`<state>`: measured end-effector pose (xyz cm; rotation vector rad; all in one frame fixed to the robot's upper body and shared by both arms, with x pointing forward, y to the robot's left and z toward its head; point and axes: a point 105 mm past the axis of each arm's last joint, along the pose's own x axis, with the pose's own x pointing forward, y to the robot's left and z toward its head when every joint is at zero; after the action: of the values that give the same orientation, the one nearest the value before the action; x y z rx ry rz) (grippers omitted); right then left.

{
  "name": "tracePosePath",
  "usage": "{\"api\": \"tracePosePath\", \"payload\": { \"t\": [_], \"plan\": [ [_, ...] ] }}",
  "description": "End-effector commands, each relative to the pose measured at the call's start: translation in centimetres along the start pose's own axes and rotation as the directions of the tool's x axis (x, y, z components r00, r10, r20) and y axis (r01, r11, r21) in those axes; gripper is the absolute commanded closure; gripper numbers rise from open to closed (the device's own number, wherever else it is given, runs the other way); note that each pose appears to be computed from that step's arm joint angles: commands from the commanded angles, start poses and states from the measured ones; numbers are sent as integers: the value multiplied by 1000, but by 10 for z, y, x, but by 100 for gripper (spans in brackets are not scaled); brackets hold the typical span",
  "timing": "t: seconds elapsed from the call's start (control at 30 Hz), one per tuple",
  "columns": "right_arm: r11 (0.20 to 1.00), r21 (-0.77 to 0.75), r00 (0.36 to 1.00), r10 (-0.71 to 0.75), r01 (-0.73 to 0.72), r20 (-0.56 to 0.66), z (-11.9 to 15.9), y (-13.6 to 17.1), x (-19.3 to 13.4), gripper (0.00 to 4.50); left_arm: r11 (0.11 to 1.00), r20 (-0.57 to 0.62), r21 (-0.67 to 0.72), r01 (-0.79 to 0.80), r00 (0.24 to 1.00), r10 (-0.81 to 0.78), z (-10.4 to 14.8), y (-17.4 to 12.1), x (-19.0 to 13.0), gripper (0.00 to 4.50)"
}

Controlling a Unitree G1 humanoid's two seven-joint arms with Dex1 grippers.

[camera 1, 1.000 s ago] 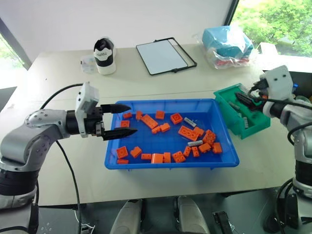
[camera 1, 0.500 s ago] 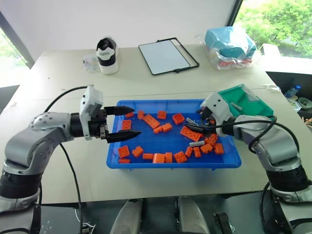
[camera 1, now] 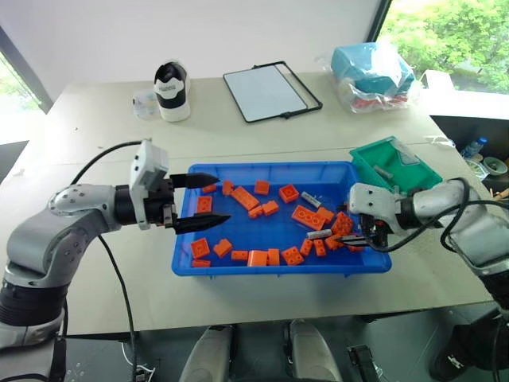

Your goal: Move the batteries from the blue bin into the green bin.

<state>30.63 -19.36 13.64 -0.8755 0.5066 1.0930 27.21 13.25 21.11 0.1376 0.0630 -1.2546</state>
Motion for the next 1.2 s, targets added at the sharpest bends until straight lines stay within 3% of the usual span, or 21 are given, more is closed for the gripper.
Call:
{"api": "tracePosePath", "payload": {
  "t": [0.03, 0.33, 0.43, 0.57, 0.63, 1.0, 1.2],
  "plan": [
    [999, -49, 1000, -4, 4, 7, 8, -9, 1, 73, 999, 26, 40, -7, 1000, 6, 11, -4, -4, 0],
    [997, -54, 998, 49, -47, 29, 22, -11, 4, 73, 999, 28, 41, -24, 999, 23, 11, -5, -6, 0],
    [992, -99, 996, 72, -76, -44, 8, -6, 9, 161, 999, 31, 41, -27, 999, 26, 12, -6, -5, 0],
    [985, -120, 991, 111, -120, -76, 2, 5, 12, 369, 998, 36, 45, -33, 999, 31, 14, -4, -5, 0],
    [984, -119, 990, 121, -129, -73, 2, 10, 14, 445, 998, 38, 47, -35, 999, 33, 14, -3, -5, 0],
    [987, -123, 994, 101, -106, -43, 11, 10, 12, 445, 998, 49, 56, -41, 998, 38, 17, 2, -4, 0],
    [981, -173, 996, 87, -92, -37, 20, 2, 5, 174, 998, 56, 57, -38, 998, 35, 17, 2, -3, 0]
  ]
}}
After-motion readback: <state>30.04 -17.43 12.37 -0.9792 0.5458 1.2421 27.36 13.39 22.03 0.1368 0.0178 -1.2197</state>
